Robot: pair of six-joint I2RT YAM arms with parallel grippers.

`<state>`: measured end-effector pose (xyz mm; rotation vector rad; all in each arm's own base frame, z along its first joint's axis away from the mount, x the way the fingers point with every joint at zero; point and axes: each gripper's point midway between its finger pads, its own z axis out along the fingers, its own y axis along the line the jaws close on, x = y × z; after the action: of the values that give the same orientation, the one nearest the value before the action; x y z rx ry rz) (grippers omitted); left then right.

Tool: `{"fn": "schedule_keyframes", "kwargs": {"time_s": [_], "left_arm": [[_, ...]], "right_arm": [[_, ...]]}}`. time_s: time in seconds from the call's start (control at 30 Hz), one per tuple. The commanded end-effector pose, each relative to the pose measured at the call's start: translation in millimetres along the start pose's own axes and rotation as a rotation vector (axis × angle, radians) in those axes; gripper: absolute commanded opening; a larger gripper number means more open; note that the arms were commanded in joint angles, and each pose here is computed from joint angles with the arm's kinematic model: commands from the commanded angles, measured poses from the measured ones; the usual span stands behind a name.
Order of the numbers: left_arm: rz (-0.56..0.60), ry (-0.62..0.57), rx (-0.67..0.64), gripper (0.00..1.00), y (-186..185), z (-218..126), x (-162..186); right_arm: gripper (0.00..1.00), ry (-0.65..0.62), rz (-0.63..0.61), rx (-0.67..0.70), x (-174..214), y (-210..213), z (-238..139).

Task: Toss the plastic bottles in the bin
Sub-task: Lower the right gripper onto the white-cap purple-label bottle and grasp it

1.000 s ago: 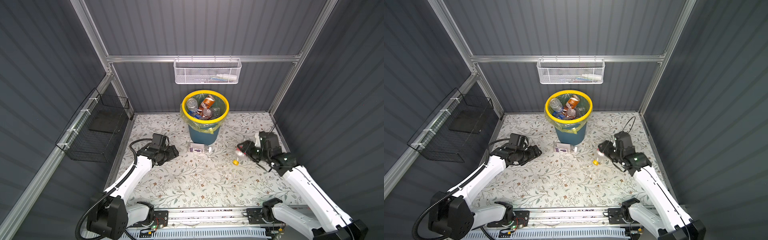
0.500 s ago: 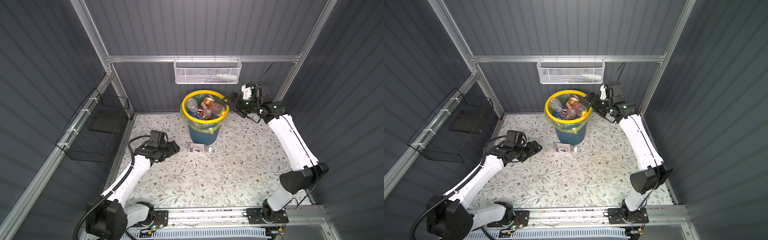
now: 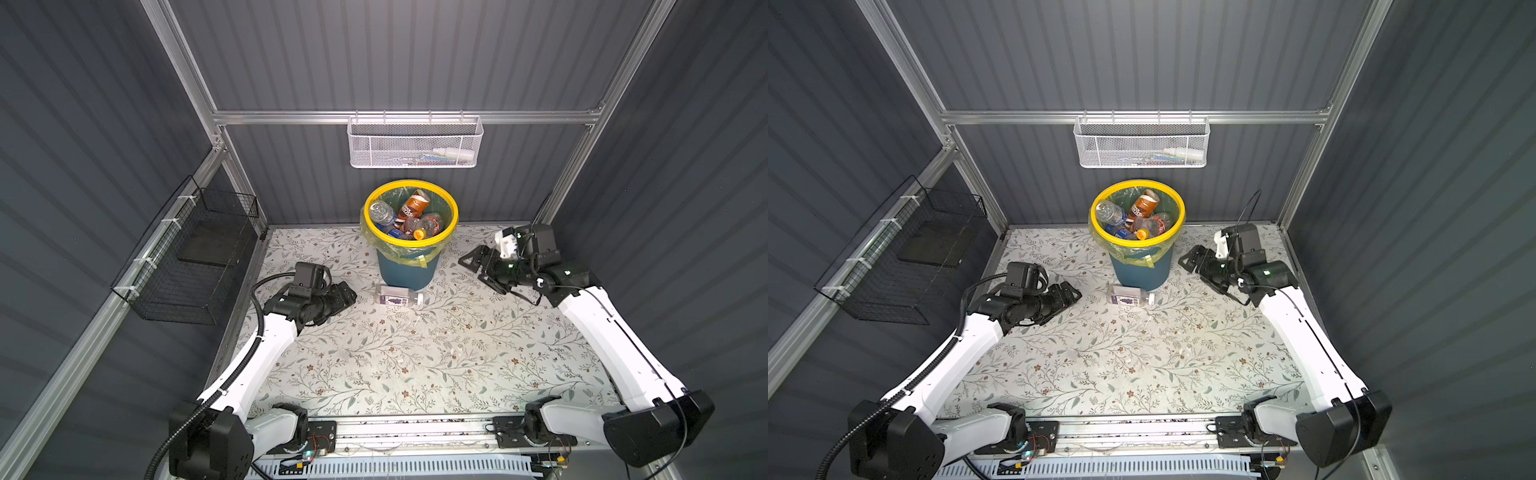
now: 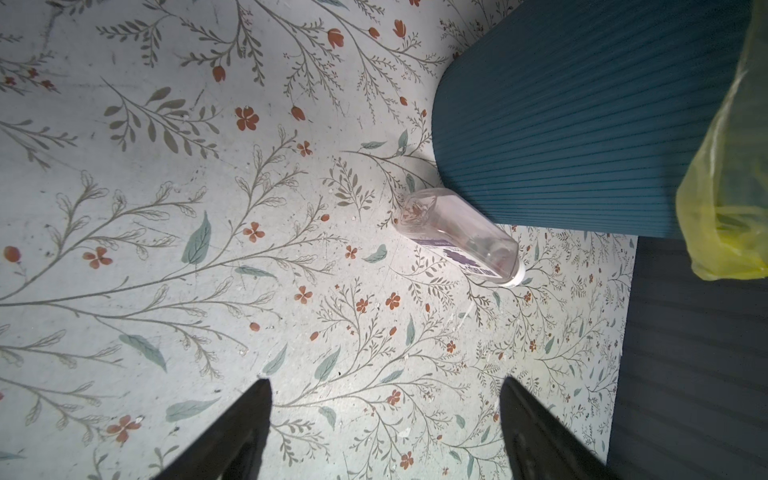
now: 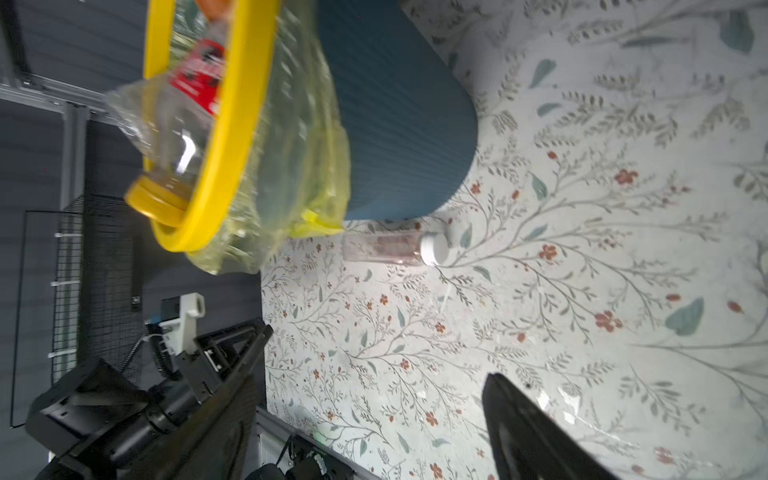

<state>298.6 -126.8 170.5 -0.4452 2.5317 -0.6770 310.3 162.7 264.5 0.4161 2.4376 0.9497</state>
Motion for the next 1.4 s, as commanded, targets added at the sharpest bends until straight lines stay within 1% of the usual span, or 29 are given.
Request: {"fn": "schedule_keyframes", "kwargs": {"time_s": [0.0,0.03,0.1,0.2,0.43,0.6,0.73,0.8,1.0,1.13,1.37], "left_arm": [[-0.019,0.017,-0.009,0.86,7,1,7],[-0.023,0.019,-0.010,0.86,8,2,8],[-0.025,0.019,-0.010,0.86,8,2,8],[-0.028,0.017,-0.019,0.86,11,3,9],[-0.029,0.005,-0.034,0.86,15,2,7],[-0.028,-0.010,-0.040,0.87,18,-3,5],[-0.025,-0.014,-0.042,0.87,20,-5,6],[-0.028,-0.014,-0.044,0.88,22,-5,7],[-0.028,-0.022,-0.043,0.88,23,-8,7],[-0.025,-0.025,-0.044,0.89,24,-9,7],[-0.017,-0.033,-0.050,0.90,27,-13,7]], "right_arm": [[0.85,-0.031,0.102,-0.023,14,-10,12],[0.85,-0.060,0.150,-0.017,17,-19,19],[0.84,-0.068,0.233,-0.016,28,-31,35],[0.84,-0.067,0.315,-0.038,40,-31,57],[0.84,-0.016,0.478,-0.087,59,-17,115],[0.85,-0.007,0.590,-0.106,68,-8,143],[0.86,-0.027,0.651,-0.130,67,1,158],[0.87,-0.023,0.687,-0.119,70,2,167],[0.87,-0.031,0.782,-0.138,75,8,192],[0.86,-0.035,0.808,-0.146,74,18,207],[0.86,-0.079,0.832,-0.113,65,16,229]]}}
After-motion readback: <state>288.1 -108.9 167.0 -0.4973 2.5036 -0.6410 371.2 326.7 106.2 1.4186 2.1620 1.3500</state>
